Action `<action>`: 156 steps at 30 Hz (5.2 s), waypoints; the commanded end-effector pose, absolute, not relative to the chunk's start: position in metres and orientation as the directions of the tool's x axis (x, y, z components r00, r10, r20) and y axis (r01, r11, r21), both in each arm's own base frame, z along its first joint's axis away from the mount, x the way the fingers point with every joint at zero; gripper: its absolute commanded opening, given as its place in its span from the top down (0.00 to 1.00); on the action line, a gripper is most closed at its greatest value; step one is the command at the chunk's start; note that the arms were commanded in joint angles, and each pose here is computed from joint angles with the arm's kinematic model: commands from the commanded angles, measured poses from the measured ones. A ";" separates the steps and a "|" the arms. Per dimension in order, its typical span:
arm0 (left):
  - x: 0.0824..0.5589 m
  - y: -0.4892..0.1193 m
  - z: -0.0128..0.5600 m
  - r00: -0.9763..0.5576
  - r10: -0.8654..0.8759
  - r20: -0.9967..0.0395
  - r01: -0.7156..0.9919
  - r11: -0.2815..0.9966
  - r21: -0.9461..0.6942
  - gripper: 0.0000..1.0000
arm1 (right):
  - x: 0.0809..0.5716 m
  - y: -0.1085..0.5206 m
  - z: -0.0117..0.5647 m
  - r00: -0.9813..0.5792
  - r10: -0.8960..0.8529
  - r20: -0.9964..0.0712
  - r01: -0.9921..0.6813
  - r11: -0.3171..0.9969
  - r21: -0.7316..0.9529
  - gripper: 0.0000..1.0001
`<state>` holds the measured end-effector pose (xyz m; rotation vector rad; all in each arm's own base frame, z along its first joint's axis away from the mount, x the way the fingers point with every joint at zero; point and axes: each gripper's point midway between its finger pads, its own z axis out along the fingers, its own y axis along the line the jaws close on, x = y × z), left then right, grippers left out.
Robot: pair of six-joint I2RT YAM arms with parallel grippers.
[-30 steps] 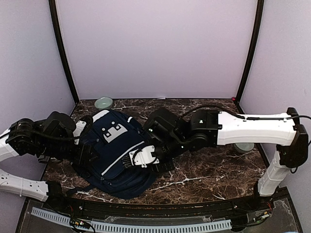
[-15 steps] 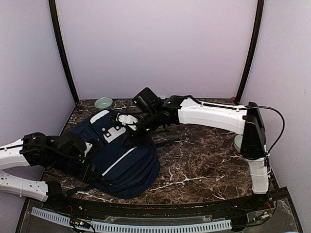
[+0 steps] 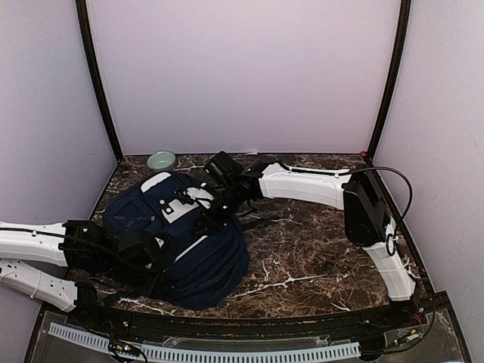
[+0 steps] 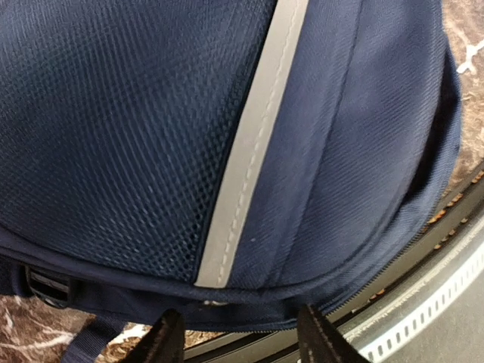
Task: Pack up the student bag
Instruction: Rotate the student bag at the center of the board, then pick up the student bag from the center of the board, then grab the upper front pocket of the student bag.
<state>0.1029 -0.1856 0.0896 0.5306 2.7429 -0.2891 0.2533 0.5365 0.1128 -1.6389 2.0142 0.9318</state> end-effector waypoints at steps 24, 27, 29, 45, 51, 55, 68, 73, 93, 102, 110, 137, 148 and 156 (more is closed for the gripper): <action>0.108 -0.185 0.071 -0.859 0.286 -0.424 0.370 0.920 -0.128 0.77 | 0.253 0.533 0.077 -0.342 -0.737 -0.584 -0.919 0.133 0.370 0.60; 0.106 -0.188 0.075 -0.859 0.287 -0.425 0.381 0.912 -0.154 0.95 | 0.253 0.534 0.074 -0.349 -0.737 -0.578 -0.916 0.138 0.377 0.60; 0.103 -0.196 0.077 -0.856 0.300 -0.421 0.404 0.896 -0.184 1.00 | 0.253 0.534 0.072 -0.355 -0.740 -0.572 -0.913 0.141 0.384 0.60; 0.073 -0.311 0.108 -0.733 0.512 -0.448 0.674 0.638 -0.373 1.00 | 0.255 0.531 0.056 -0.375 -0.756 -0.537 -0.906 0.176 0.386 0.59; 0.089 -0.337 0.122 -0.707 0.462 -0.535 0.689 0.621 -0.374 1.00 | 0.254 0.531 0.052 -0.382 -0.758 -0.528 -0.901 0.179 0.395 0.60; 0.100 -0.353 0.129 -0.696 0.405 -0.592 0.686 0.619 -0.383 1.00 | 0.253 0.531 0.055 -0.380 -0.758 -0.530 -0.900 0.172 0.400 0.59; 0.115 -0.374 0.131 -0.630 0.502 -0.592 0.736 0.628 -0.252 0.69 | 0.283 0.471 0.197 -0.385 -0.585 -0.714 -0.921 0.197 0.336 0.55; 0.099 -0.364 0.151 -0.586 0.583 -0.563 0.793 0.557 -0.248 0.58 | 0.274 0.417 0.235 -0.374 -0.505 -0.778 -0.927 0.240 0.289 0.52; 0.139 -0.304 0.092 -0.348 0.913 -0.211 0.865 0.400 0.303 0.55 | 0.172 0.347 0.184 -0.310 -0.552 -0.774 -0.936 0.035 0.350 0.54; 0.149 -0.301 0.100 -0.354 0.892 -0.283 0.830 0.438 0.345 0.75 | 0.161 0.357 0.160 -0.232 -0.607 -0.760 -0.945 -0.043 0.323 0.60; 0.156 -0.322 0.124 -0.379 0.778 -0.501 0.808 0.542 0.230 0.98 | 0.151 0.373 0.148 -0.131 -0.617 -0.776 -0.966 -0.096 0.239 0.60; 0.156 -0.324 0.142 -0.440 0.514 -0.736 0.756 0.655 0.006 1.00 | 0.135 0.411 0.114 -0.200 -0.614 -0.764 -0.965 -0.010 0.260 0.63; 0.159 -0.319 0.147 -0.456 0.437 -0.775 0.735 0.676 -0.051 1.00 | 0.129 0.397 0.106 -0.243 -0.643 -0.726 -0.948 0.000 0.317 0.60; 0.158 -0.318 0.149 -0.469 0.413 -0.780 0.732 0.676 -0.082 1.00 | 0.145 0.421 0.117 -0.259 -0.588 -0.767 -0.953 0.024 0.303 0.60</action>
